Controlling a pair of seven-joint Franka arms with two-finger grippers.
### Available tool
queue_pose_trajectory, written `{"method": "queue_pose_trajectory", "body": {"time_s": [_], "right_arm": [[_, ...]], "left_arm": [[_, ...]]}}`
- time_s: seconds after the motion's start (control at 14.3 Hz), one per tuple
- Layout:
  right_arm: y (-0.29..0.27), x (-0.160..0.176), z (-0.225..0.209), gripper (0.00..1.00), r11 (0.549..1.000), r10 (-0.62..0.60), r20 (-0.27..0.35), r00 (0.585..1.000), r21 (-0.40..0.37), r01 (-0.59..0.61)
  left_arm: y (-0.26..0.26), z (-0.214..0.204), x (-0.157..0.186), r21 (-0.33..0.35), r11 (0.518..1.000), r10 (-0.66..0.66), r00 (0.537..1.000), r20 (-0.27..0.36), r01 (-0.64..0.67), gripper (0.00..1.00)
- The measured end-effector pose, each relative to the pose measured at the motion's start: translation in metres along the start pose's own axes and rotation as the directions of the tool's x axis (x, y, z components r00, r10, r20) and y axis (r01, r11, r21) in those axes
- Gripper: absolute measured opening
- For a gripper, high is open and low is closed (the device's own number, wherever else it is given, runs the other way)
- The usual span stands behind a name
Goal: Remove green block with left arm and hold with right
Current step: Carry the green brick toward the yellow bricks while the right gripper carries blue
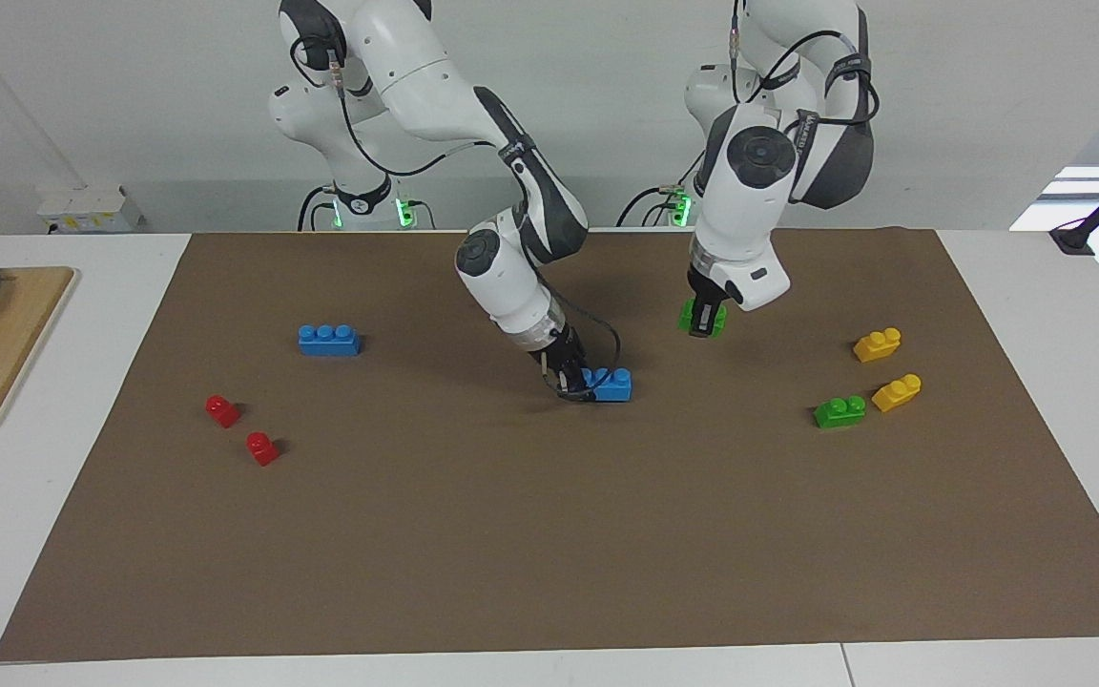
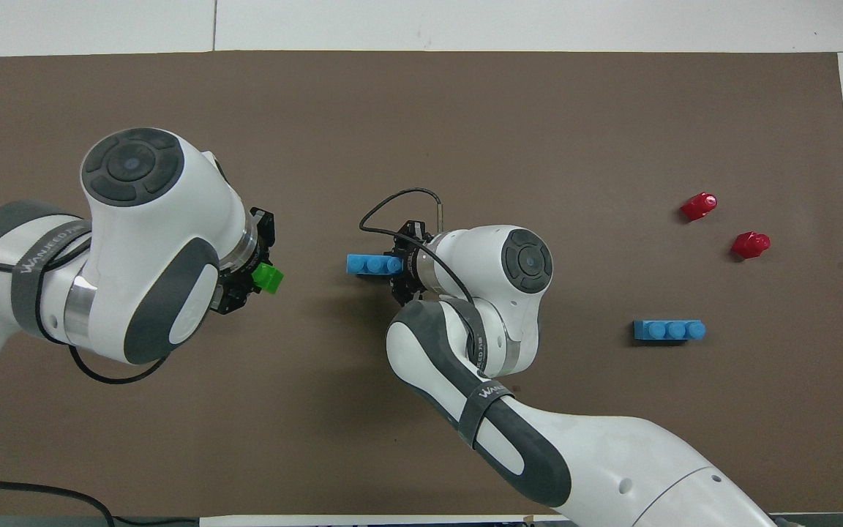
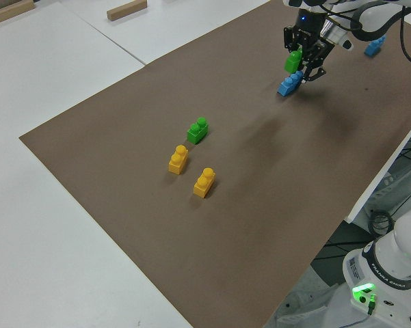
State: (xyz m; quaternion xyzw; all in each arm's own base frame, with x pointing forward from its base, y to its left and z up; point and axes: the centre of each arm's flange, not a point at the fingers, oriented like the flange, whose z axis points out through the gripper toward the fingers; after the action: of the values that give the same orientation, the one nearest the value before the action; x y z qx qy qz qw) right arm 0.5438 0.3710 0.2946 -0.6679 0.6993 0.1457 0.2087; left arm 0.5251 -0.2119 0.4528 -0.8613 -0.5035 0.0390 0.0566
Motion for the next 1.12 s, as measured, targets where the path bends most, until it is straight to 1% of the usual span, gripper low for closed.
{"method": "queue_pose_trajectory", "body": {"time_s": [0.14, 0.28, 0.35, 0.49, 0.63, 0.7, 0.84, 0.91, 0.98, 1.12], "right_arm": [[-0.020, 0.008, -0.031, 0.35, 1.000, 0.001, -0.001, 1.000, -0.024, -0.001], [-0.049, 0.035, -0.086, 0.35, 0.999, -0.012, -0.025, 1.000, -0.033, 0.011], [-0.062, 0.052, -0.119, 0.35, 0.999, -0.020, -0.029, 0.999, -0.027, 0.019], [-0.082, 0.097, -0.176, 0.35, 0.998, -0.048, -0.022, 0.999, -0.035, 0.048], [-0.094, 0.152, -0.215, 0.35, 0.994, -0.082, -0.010, 0.997, -0.068, 0.081], [-0.097, 0.183, -0.228, 0.35, 0.991, -0.101, -0.003, 0.995, -0.084, 0.100], [-0.098, 0.236, -0.248, 0.35, 0.986, -0.126, 0.014, 0.992, -0.105, 0.127], [-0.097, 0.259, -0.256, 0.35, 0.986, -0.126, 0.020, 0.992, -0.109, 0.128], [-0.095, 0.278, -0.262, 0.35, 0.986, -0.120, 0.025, 0.992, -0.112, 0.122], [-0.089, 0.297, -0.263, 0.35, 0.988, -0.097, 0.027, 0.995, -0.119, 0.099]], "left_arm": [[-0.008, 0.007, 0.034, 0.018, 0.987, 0.156, 0.988, 0.016, -0.157, 0.36], [-0.019, 0.012, 0.072, 0.026, 0.945, 0.325, 0.945, 0.040, -0.326, 0.36], [-0.027, 0.016, 0.092, 0.027, 0.912, 0.408, 0.911, 0.055, -0.410, 0.36], [-0.046, 0.027, 0.127, 0.020, 0.837, 0.543, 0.835, 0.084, -0.546, 0.36], [-0.066, 0.037, 0.159, -0.001, 0.769, 0.636, 0.766, 0.096, -0.639, 0.36], [-0.076, 0.043, 0.174, -0.016, 0.735, 0.676, 0.731, 0.092, -0.678, 0.36], [-0.093, 0.058, 0.193, -0.039, 0.674, 0.738, 0.671, 0.069, -0.737, 0.36], [-0.101, 0.067, 0.198, -0.046, 0.653, 0.757, 0.650, 0.059, -0.756, 0.36], [-0.107, 0.076, 0.199, -0.050, 0.635, 0.773, 0.633, 0.052, -0.771, 0.36], [-0.112, 0.094, 0.193, -0.052, 0.610, 0.792, 0.609, 0.045, -0.790, 0.36]]}}
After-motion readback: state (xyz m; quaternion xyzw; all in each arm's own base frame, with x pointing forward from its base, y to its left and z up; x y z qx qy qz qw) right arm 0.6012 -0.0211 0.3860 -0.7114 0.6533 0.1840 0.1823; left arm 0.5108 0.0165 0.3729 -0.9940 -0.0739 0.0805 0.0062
